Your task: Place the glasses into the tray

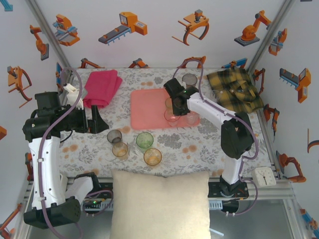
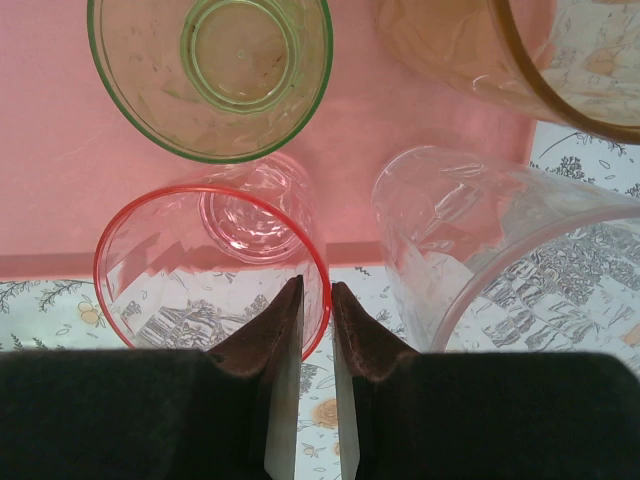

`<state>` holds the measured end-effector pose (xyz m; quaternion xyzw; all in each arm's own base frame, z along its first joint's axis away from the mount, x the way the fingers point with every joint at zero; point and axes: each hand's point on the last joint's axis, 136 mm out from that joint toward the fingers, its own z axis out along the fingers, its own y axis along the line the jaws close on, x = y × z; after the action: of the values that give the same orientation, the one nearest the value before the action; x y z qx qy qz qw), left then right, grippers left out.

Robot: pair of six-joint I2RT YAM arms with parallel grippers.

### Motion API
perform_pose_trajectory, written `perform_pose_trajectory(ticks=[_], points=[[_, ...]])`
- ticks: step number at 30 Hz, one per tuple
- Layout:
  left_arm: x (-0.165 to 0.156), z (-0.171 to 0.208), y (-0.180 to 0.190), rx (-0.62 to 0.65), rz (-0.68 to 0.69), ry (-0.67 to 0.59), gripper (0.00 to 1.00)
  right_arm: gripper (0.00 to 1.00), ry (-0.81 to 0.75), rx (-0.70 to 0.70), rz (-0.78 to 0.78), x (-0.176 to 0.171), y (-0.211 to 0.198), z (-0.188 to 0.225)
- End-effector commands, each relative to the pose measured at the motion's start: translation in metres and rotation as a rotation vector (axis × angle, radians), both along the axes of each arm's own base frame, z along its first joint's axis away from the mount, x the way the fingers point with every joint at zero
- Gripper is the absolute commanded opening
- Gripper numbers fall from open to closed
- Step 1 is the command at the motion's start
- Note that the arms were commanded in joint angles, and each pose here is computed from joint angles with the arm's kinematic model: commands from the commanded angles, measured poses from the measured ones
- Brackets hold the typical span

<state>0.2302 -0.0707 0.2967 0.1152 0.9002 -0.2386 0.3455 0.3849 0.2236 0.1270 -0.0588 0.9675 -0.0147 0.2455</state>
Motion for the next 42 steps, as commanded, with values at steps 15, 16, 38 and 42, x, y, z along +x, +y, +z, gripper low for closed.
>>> perform_pose_trajectory(ticks=[15, 16, 38, 42], points=[[-0.005, 0.008, -0.002, -0.024, 0.0, -0.017, 0.97, 0.28, -0.059, -0.006, -0.009, 0.013, -0.002, 0.03], [-0.005, 0.008, -0.003, -0.025, 0.0, -0.017, 0.97, 0.28, -0.061, -0.007, -0.008, 0.013, -0.002, 0.031], [-0.008, 0.009, -0.001, 0.0, -0.007, -0.033, 0.97, 0.29, -0.22, 0.136, 0.13, -0.014, 0.05, 0.129], [-0.014, 0.012, -0.003, 0.012, -0.033, -0.055, 0.97, 0.29, -0.235, 0.162, 0.151, -0.039, 0.062, 0.144]])
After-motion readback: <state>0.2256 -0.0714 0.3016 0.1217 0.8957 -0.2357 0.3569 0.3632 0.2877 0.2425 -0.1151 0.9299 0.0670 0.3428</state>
